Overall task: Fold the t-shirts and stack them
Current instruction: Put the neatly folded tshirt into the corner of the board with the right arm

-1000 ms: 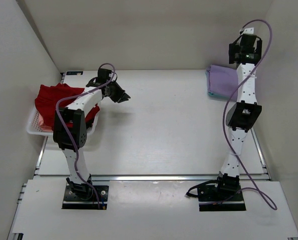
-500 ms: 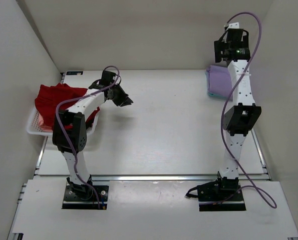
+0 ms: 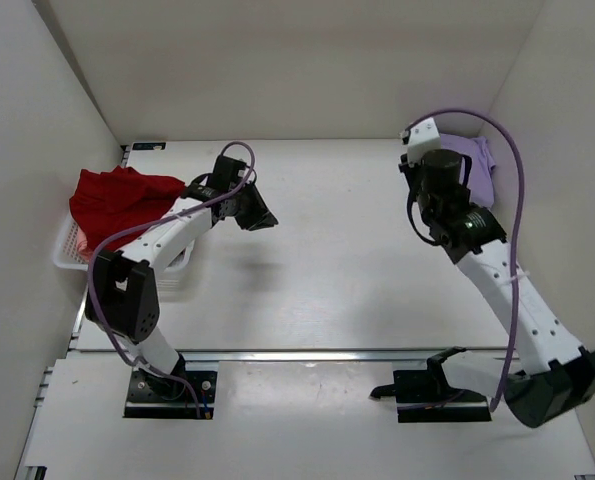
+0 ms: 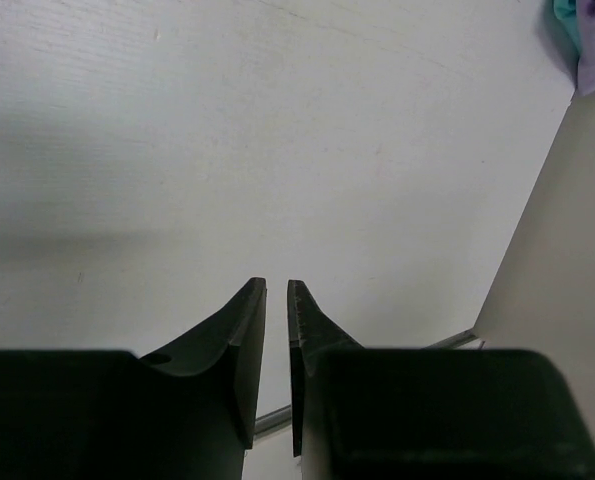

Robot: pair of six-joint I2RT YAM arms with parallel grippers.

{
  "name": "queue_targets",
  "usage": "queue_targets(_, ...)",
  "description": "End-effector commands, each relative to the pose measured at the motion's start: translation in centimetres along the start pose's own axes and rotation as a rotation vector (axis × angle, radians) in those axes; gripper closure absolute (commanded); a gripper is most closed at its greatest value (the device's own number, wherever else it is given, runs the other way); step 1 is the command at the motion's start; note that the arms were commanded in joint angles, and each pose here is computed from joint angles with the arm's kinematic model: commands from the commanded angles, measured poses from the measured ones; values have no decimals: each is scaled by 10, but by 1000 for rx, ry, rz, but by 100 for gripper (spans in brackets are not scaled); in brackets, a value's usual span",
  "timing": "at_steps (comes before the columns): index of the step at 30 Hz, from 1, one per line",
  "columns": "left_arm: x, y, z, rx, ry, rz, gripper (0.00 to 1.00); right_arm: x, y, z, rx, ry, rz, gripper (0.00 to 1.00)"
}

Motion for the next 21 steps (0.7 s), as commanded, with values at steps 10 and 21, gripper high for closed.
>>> queue_targets(10,70,9,18,-122,-126,3,73,23,-66,30,-510,121,-34,92)
queue_targets(21,107,45,37,-216,-147,-123,67,90,80,71,-752,676,-625,100)
Point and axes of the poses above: each gripper's point midway between its finger pads, its own x axis back along the fingers, its own y axis along the line the jaws close on, z = x × y, the point moved 8 cm from there along x, back along the fingers, and after that the axes turned 3 degrees about x, right-handed, at the moved point
